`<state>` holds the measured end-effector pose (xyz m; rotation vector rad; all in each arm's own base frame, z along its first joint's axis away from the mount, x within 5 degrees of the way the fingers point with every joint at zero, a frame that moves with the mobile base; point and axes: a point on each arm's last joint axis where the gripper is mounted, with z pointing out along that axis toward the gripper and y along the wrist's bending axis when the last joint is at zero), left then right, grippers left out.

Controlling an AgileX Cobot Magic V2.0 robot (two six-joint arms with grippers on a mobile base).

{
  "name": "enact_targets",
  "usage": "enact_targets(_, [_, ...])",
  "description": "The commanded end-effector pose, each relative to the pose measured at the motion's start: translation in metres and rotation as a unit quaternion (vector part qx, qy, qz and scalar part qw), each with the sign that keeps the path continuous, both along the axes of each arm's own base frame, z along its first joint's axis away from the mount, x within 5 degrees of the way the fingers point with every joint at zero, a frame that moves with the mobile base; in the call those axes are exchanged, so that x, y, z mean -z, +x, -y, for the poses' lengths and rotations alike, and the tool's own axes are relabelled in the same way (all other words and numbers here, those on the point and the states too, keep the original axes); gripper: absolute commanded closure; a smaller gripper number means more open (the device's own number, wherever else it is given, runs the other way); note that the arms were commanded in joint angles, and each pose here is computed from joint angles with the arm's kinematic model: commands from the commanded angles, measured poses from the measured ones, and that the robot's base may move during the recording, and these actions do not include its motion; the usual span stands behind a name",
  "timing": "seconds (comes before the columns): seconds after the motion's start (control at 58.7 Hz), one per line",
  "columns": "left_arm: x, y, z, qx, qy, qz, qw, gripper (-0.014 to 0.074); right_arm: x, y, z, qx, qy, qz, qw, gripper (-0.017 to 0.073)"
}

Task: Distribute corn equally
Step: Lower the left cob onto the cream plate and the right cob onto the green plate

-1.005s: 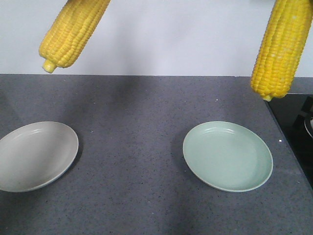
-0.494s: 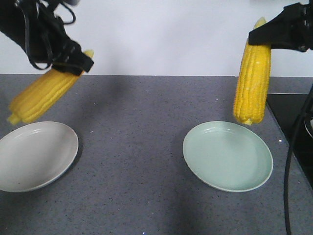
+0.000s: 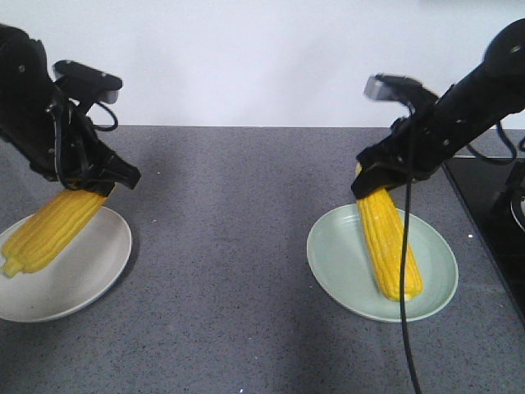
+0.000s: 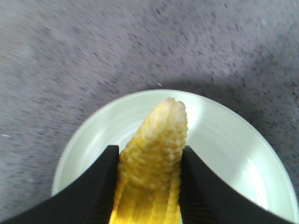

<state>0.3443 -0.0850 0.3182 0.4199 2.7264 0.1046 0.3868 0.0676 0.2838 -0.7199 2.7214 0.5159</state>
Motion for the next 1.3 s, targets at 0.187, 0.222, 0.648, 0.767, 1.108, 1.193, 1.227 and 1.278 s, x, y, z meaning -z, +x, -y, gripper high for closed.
enact_targets(0.187, [-0.016,-0.002,-0.017,-0.03,-0.007,0.039,0.999,0.06,-0.008,0.002,-0.014,-0.007,-0.025,0.035,0.999,0.0424])
enact_targets(0.222, [-0.017,-0.003,-0.018,-0.03,-0.002,0.04,0.999,0.06,-0.008,0.002,-0.014,-0.006,-0.025,0.037,0.999,0.0396])
enact_targets(0.648, [-0.018,-0.001,-0.021,-0.026,0.02,0.053,0.998,0.06,-0.009,0.004,-0.013,0.035,-0.018,0.033,0.999,0.0])
enact_targets(0.767, [-0.014,0.001,-0.022,-0.026,0.028,0.046,0.998,0.06,-0.009,0.005,-0.012,0.035,-0.024,0.035,0.999,-0.0008])
enact_targets(1.108, [0.006,0.011,-0.02,-0.027,0.038,0.011,0.999,0.0573,-0.009,0.005,-0.012,0.038,-0.023,0.034,0.998,-0.0003])
enact_targets(1.193, [0.008,0.011,-0.02,-0.027,0.039,0.008,0.999,0.0536,-0.009,0.005,-0.012,0.038,-0.023,0.035,0.998,-0.0003])
enact_targets(1.227, [0.008,0.011,-0.02,-0.027,0.039,0.008,0.999,0.0518,-0.009,0.005,-0.012,0.039,-0.023,0.036,0.998,-0.0003])
enact_targets(1.278, [0.008,0.011,-0.02,-0.027,0.039,0.008,0.999,0.0486,-0.009,0.005,-0.012,0.039,-0.023,0.037,0.998,-0.0003])
